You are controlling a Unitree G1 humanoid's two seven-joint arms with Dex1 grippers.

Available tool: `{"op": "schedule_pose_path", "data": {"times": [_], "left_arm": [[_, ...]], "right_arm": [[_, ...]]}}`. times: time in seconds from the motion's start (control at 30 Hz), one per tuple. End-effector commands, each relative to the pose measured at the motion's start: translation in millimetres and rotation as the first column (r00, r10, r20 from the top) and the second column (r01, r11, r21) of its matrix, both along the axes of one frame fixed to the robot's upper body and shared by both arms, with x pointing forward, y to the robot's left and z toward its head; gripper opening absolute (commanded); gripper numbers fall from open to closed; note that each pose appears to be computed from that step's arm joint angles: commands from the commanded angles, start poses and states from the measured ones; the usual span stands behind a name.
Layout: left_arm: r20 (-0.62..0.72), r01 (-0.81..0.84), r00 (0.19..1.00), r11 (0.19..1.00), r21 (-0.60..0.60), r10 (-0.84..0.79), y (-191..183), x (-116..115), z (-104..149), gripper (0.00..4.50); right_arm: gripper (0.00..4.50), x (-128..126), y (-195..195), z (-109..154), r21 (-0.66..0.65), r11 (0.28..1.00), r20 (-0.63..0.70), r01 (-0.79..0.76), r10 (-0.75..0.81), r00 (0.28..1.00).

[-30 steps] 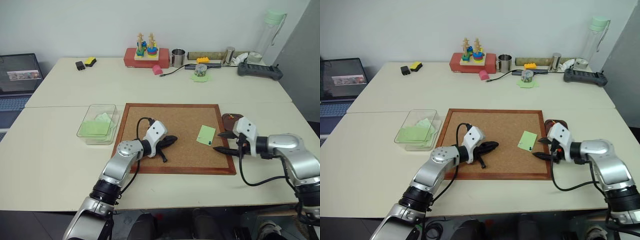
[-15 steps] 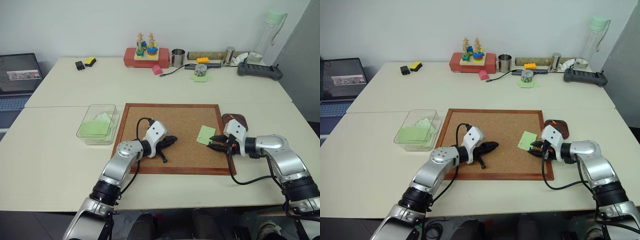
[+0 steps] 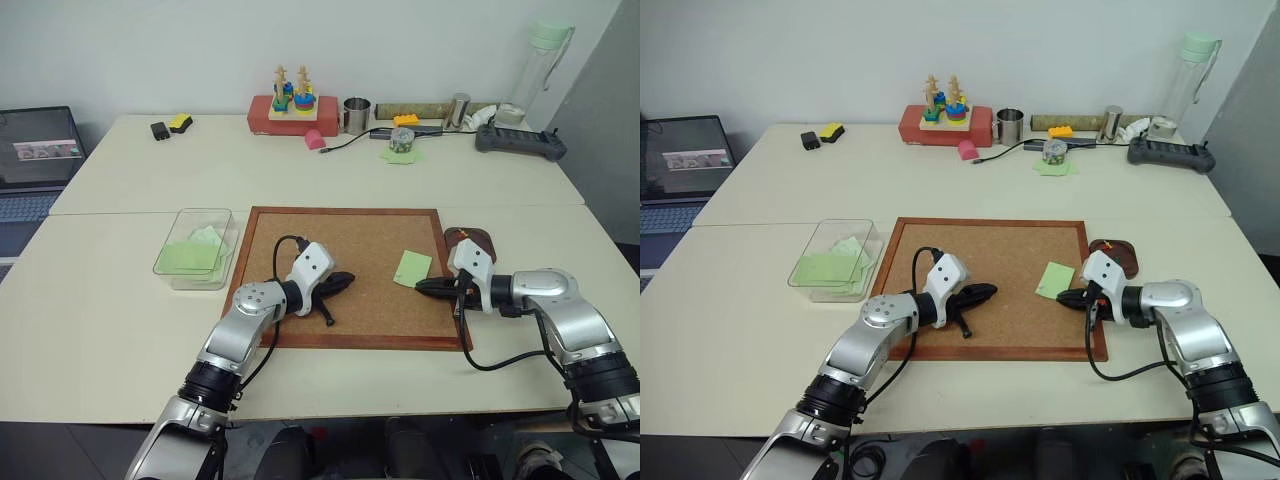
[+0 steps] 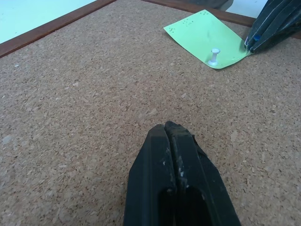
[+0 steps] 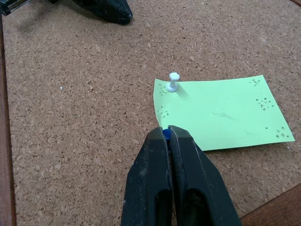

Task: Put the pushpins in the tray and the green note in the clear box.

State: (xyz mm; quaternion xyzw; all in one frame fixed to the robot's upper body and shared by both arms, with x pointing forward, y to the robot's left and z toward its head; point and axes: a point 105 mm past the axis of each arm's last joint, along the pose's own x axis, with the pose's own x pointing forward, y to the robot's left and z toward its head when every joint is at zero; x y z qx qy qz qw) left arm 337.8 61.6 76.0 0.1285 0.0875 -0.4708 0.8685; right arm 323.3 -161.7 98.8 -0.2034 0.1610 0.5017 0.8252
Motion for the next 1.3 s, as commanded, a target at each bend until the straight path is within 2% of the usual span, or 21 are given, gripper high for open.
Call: {"op": "schedule_pose_path", "data": {"times": [0.03, 0.2, 0.43, 0.8, 1.27, 1.3], "left_arm": [[-0.086, -0.018, 0.996, 0.997, 0.071, 0.024, 9.4, -6.7, -29.6, 0.00], [-0.084, -0.019, 0.996, 0.997, 0.071, 0.025, 8.9, -6.2, -29.8, 0.00], [-0.083, -0.025, 0.996, 0.997, 0.073, 0.031, 10.4, -5.5, -30.0, 0.00], [-0.084, -0.025, 0.996, 0.997, 0.071, 0.031, 9.1, -6.0, -31.2, 0.00], [-0.084, -0.020, 0.996, 0.997, 0.081, 0.027, 10.0, -7.0, -32.2, 0.00], [-0.084, -0.020, 0.996, 0.996, 0.082, 0.027, 10.1, -7.0, -32.3, 0.00]], "right_arm": [[0.04, -0.3, 1.4, 28.5, 0.025, 0.999, 0.071, -0.040, 0.038, 0.997], [0.04, -0.2, 0.1, 23.0, 0.009, 0.999, 0.066, -0.031, 0.031, 0.997], [1.29, -3.7, -2.1, 16.0, -0.040, 0.998, 0.052, -0.040, 0.042, 0.998], [1.29, 6.6, -6.4, 21.7, 0.024, 0.999, 0.065, 0.031, -0.032, 0.997], [1.29, 9.3, -4.5, 16.4, 0.042, 0.999, 0.045, 0.032, -0.034, 0.998], [0.92, 9.1, -4.1, 16.3, 0.044, 0.999, 0.044, 0.031, -0.033, 0.999]]}}
